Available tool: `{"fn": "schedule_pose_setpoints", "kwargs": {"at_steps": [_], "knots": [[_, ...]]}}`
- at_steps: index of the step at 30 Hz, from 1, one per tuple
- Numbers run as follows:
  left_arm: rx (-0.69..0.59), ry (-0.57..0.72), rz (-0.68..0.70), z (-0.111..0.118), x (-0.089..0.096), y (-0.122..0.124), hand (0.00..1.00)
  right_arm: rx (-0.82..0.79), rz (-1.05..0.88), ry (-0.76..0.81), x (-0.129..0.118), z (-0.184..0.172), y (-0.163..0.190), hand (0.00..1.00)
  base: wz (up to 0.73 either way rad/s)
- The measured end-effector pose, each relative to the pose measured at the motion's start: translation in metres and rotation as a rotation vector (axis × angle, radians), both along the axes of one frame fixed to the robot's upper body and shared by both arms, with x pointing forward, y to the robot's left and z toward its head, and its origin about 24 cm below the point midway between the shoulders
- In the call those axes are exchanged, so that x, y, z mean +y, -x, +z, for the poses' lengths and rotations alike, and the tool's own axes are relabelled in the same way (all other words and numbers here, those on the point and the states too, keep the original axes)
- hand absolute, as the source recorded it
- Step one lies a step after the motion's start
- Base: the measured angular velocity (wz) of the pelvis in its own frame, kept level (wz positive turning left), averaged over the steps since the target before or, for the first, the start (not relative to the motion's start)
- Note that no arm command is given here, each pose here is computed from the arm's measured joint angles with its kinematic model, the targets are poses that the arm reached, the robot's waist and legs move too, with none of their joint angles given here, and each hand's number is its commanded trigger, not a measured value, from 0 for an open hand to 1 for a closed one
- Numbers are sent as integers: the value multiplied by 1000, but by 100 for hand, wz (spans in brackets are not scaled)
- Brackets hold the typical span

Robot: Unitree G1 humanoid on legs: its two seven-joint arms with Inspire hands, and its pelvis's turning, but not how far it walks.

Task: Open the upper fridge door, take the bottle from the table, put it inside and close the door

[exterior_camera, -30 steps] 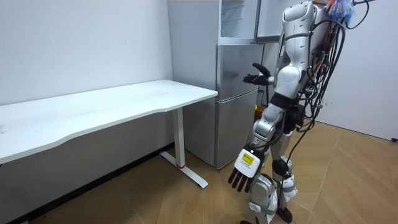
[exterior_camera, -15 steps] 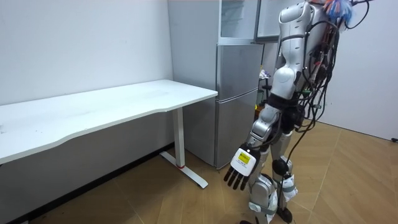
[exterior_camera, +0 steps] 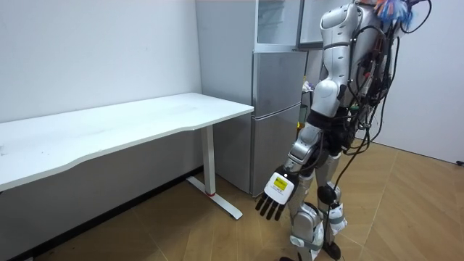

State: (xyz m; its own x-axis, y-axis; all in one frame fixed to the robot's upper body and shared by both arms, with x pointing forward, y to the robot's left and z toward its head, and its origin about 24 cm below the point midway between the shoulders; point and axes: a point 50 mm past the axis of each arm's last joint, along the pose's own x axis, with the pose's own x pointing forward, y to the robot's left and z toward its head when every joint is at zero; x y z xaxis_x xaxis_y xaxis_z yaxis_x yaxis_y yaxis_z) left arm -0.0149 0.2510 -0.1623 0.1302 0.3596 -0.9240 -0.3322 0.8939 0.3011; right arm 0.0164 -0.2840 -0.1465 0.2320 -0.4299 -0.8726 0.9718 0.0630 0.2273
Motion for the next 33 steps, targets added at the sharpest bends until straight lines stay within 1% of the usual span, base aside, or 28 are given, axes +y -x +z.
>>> {"fn": "schedule_pose_setpoints", "kwargs": {"at_steps": [6,10,17,20,25,29,33], "knots": [[16,-2,33,1,3,8,0,75,-34,63,-14,7,-9,0,0],[24,-9,53,2,6,12,0,65,-98,110,-28,17,-19,0,0],[-12,-38,78,5,15,4,0,85,-231,195,-52,39,-25,0,0],[-21,-49,75,7,19,3,0,100,-220,280,-66,54,-34,0,0],[-61,-79,32,13,25,0,0,60,-289,417,-93,87,-45,0,-4],[-62,-82,9,13,25,-2,0,69,-307,488,-106,105,-49,0,0],[-69,-69,3,14,25,0,0,41,-323,579,-117,128,-58,0,-5]]}}
